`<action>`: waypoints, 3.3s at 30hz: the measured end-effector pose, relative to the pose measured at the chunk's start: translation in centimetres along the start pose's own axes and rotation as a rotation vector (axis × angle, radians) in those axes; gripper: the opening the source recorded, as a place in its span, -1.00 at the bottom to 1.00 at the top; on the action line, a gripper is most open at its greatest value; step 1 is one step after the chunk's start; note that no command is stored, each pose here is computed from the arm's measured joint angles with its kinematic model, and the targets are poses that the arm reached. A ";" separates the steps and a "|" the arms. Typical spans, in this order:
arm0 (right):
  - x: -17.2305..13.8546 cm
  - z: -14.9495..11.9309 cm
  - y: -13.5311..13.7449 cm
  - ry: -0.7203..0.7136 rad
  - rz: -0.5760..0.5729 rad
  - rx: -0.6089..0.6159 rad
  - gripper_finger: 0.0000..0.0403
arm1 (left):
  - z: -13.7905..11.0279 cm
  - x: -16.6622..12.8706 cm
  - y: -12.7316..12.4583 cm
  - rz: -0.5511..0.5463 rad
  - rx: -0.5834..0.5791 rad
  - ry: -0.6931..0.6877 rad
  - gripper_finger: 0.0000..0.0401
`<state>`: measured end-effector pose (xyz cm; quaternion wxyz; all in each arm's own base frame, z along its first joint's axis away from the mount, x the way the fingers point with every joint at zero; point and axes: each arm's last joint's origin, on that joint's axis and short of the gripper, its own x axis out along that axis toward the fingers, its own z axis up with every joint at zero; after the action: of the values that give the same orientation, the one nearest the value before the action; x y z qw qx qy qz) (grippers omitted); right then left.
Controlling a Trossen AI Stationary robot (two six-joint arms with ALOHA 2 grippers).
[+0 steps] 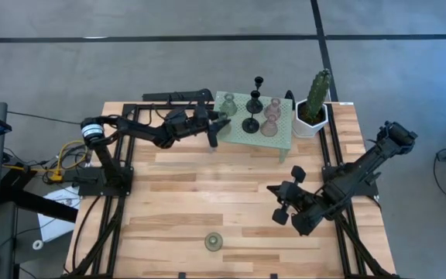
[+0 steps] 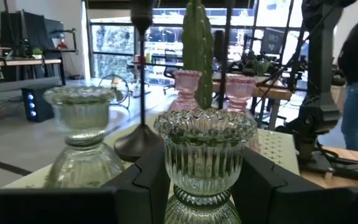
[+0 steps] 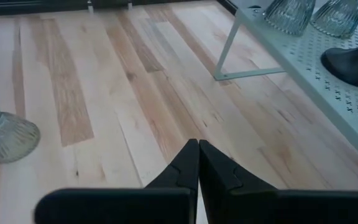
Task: Pick & Place candle stick holders
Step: Put the right green glass candle holder on the shelf, then put the green glass candle holder on the shelf
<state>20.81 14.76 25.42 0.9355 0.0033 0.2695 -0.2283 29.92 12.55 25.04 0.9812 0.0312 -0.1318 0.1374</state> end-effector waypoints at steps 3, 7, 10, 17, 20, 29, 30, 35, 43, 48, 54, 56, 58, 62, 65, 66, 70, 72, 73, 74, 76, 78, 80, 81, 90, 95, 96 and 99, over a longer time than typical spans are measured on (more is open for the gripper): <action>0.0 0.0 0.0 0.001 0.000 -0.005 -1.00 | 0.0 0.0 0.0 0.002 0.000 0.000 -0.34; 0.0 0.0 0.0 0.002 -0.001 -0.013 -1.00 | 0.0 0.0 0.0 0.000 -0.002 -0.001 -0.26; 0.0 0.0 0.0 0.002 -0.002 -0.013 -1.00 | 0.0 0.0 0.0 0.000 -0.002 -0.001 -0.18; 0.1 0.0 -0.1 0.003 -0.005 -0.010 -1.00 | 0.0 0.0 0.0 0.000 0.009 -0.001 -0.11; 0.1 0.0 -0.1 0.004 -0.003 -0.009 -1.00 | 0.0 0.0 0.0 0.000 0.008 -0.001 -0.11; 0.1 0.1 -0.1 0.004 -0.002 -0.008 -1.00 | 0.1 -0.1 0.0 0.001 -0.005 0.006 0.02; 0.1 0.1 -0.1 0.004 -0.002 -0.007 -1.00 | -0.1 -0.1 0.0 0.001 -0.007 0.020 0.06; 0.1 0.1 -0.1 0.005 -0.001 -0.007 -1.00 | -0.3 -0.1 0.0 0.001 -0.004 0.047 0.30; 0.1 0.0 -0.1 0.005 0.000 -0.007 -1.00 | -0.5 -0.2 0.0 0.001 -0.005 0.082 0.56; 0.1 0.0 0.0 0.005 0.000 -0.008 -1.00 | 0.3 -0.8 0.0 -0.001 0.054 0.178 0.59; 0.1 0.0 0.0 0.005 0.000 -0.008 -1.00 | 3.2 -2.2 -0.2 -0.002 0.060 0.200 0.59; 0.1 0.0 0.0 0.005 0.000 -0.008 -1.00 | 4.2 -2.8 -0.3 -0.003 0.063 0.210 0.59; 0.1 0.1 0.0 0.004 0.000 -0.003 -1.00 | 5.0 -3.5 -0.4 -0.004 0.062 0.233 0.59; 0.1 0.1 0.0 0.001 0.004 0.007 -1.00 | 6.2 -5.3 -0.7 -0.007 0.048 0.341 0.59; 0.1 0.2 0.1 -0.003 0.009 0.016 -1.00 | 6.6 -7.0 -0.9 -0.020 0.021 0.456 0.59; 0.1 0.2 0.1 -0.005 0.011 0.019 -1.00 | 6.6 -7.5 -1.1 -0.038 0.004 0.491 0.57; 0.1 0.3 0.2 -0.009 0.015 0.028 -1.00 | 6.2 -9.4 -2.1 -0.198 -0.101 0.566 0.44; 0.1 0.3 0.3 -0.015 0.021 0.039 -1.00 | 5.6 -10.4 -2.8 -0.289 -0.153 0.580 0.33; 0.1 0.4 0.3 -0.020 0.026 0.050 -1.00 | 5.4 -10.7 -3.2 -0.323 -0.169 0.582 0.27; 0.1 0.5 0.4 -0.025 0.030 0.058 -1.00 | 5.0 -11.1 -3.6 -0.352 -0.185 0.589 0.20; 0.1 0.7 0.5 -0.036 0.042 0.079 -1.00 | 4.2 -12.0 -4.3 -0.386 -0.203 0.614 0.05; 0.1 0.7 0.6 -0.041 0.047 0.090 -1.00 | 3.4 -12.8 -5.0 -0.422 -0.207 0.630 -0.10; 0.1 0.8 0.7 -0.045 0.050 0.097 -1.00 | 2.4 -13.4 -5.7 -0.453 -0.210 0.648 -0.24; 0.1 0.8 0.7 -0.048 0.053 0.102 -1.00 | 2.0 -13.7 -6.0 -0.469 -0.217 0.653 -0.31; 0.1 0.9 0.7 -0.053 0.056 0.105 -1.00 | 0.0 -15.2 -8.8 -0.616 -0.235 0.573 -0.79; 0.1 0.9 0.7 -0.054 0.054 0.064 -1.00 | 0.1 -15.7 -10.4 -0.672 -0.189 0.513 -0.97; 0.1 0.9 0.7 -0.054 0.053 0.044 -1.00 | 0.3 -15.8 -10.7 -0.678 -0.171 0.499 -0.97; 0.2 1.0 0.7 -0.055 0.048 -0.008 -1.00 | 0.4 -16.0 -11.5 -0.666 -0.113 0.475 -0.97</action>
<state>21.71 15.18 26.07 0.9479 -0.0004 0.2443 -0.2046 18.17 -2.75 20.88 0.9753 -0.0144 0.1082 -0.1918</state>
